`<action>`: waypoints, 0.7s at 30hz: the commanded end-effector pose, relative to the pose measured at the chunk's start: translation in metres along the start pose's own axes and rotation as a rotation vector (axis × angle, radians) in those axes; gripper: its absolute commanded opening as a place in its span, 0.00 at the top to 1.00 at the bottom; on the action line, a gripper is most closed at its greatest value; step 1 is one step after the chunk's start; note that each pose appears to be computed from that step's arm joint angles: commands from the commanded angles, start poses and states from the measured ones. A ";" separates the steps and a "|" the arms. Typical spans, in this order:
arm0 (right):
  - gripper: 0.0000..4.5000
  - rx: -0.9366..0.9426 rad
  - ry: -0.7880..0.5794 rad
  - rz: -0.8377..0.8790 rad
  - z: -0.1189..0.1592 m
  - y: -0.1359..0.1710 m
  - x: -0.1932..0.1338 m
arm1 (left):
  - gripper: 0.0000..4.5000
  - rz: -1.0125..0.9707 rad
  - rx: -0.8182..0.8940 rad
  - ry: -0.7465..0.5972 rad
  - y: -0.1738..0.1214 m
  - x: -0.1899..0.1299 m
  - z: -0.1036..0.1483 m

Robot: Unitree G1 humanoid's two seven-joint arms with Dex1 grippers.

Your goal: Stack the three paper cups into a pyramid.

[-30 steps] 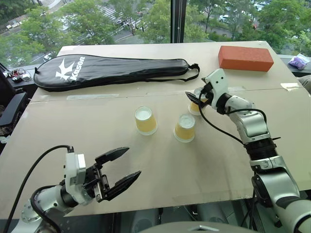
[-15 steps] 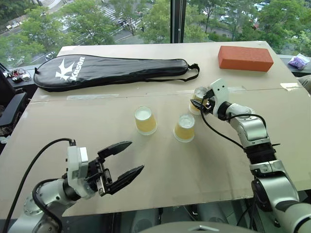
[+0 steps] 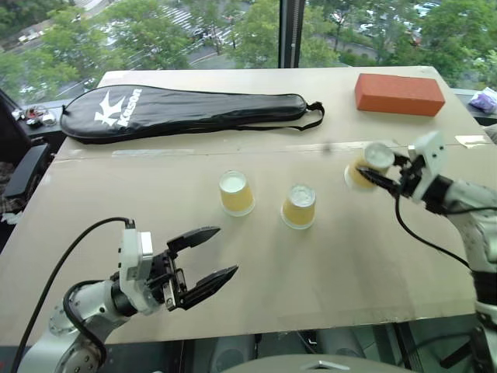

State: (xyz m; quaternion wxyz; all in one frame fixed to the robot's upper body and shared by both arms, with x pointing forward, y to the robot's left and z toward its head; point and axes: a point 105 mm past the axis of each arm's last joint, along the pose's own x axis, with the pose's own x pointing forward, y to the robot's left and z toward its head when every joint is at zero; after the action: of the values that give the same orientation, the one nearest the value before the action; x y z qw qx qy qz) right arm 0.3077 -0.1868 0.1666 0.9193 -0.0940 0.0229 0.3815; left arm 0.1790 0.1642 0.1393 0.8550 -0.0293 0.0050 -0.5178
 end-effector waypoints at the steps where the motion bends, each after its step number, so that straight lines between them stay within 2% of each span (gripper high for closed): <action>1: 0.53 -0.032 -0.047 0.083 0.015 0.025 -0.007 | 0.00 -0.041 0.011 -0.011 -0.002 0.002 0.005; 9: 0.53 -0.024 -0.001 0.119 -0.009 0.064 0.007 | 0.00 -0.064 -0.001 0.007 0.002 0.000 0.003; 14: 0.53 -0.069 0.040 0.127 -0.022 0.073 0.018 | 0.00 -0.062 -0.002 0.011 0.001 -0.002 0.003; 21: 0.53 -0.128 0.041 0.168 -0.025 0.084 0.034 | 0.00 -0.042 0.004 0.005 0.000 -0.003 0.003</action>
State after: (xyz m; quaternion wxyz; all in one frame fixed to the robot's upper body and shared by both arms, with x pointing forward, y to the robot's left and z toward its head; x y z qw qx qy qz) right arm 0.2723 -0.1152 0.1157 0.8803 -0.1395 0.0509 0.4507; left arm 0.1791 0.1676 0.1344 0.8445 -0.0336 0.0235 -0.5340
